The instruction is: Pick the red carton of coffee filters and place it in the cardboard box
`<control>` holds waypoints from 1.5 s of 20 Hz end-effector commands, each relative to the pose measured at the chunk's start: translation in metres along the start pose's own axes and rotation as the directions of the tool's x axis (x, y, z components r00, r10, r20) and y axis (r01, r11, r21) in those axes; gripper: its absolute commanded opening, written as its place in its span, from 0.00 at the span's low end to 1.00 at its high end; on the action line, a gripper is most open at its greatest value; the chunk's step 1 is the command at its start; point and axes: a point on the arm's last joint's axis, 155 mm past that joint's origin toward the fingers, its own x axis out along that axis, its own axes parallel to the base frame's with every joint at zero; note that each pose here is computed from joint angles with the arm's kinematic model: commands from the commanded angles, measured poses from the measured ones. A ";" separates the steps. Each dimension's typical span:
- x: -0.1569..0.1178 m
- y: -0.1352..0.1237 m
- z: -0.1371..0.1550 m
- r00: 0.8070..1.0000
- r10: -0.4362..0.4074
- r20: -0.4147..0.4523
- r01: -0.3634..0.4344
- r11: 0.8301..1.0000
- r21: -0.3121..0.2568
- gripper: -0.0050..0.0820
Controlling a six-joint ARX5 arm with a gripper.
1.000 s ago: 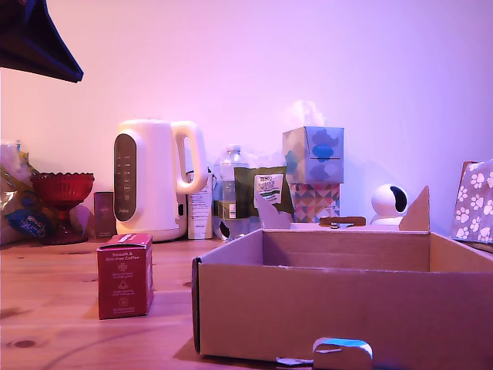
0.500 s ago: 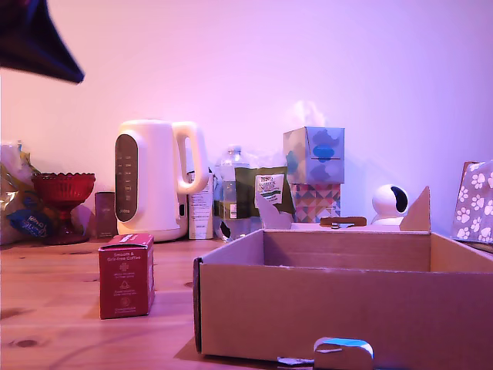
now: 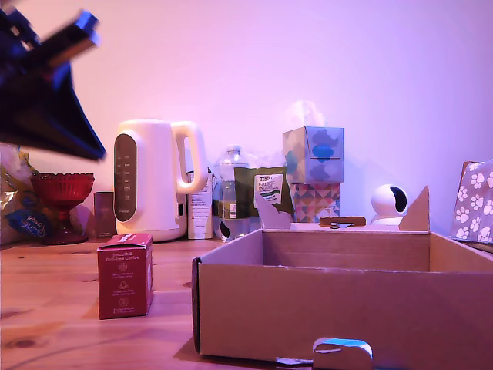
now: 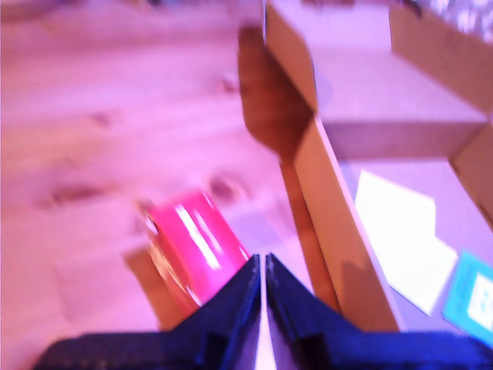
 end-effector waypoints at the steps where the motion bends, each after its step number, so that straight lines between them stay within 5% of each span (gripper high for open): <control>1: 0.006 -0.002 -0.005 1.000 -0.001 -0.020 0.001 1.000 -0.015 0.22; 6: 0.012 -0.004 -0.003 1.000 -0.010 -0.013 0.010 1.000 -0.017 0.80; 12: 0.019 0.017 0.009 0.992 0.113 0.051 -0.112 0.994 -0.018 0.81; 16: 0.045 0.017 0.011 0.989 0.121 0.079 -0.120 0.993 -0.013 0.81; 27: 0.097 0.043 -0.047 0.976 0.208 -0.064 -0.207 0.978 0.026 0.81; 30: 0.097 0.043 -0.050 0.975 0.211 -0.076 -0.209 0.977 0.030 0.62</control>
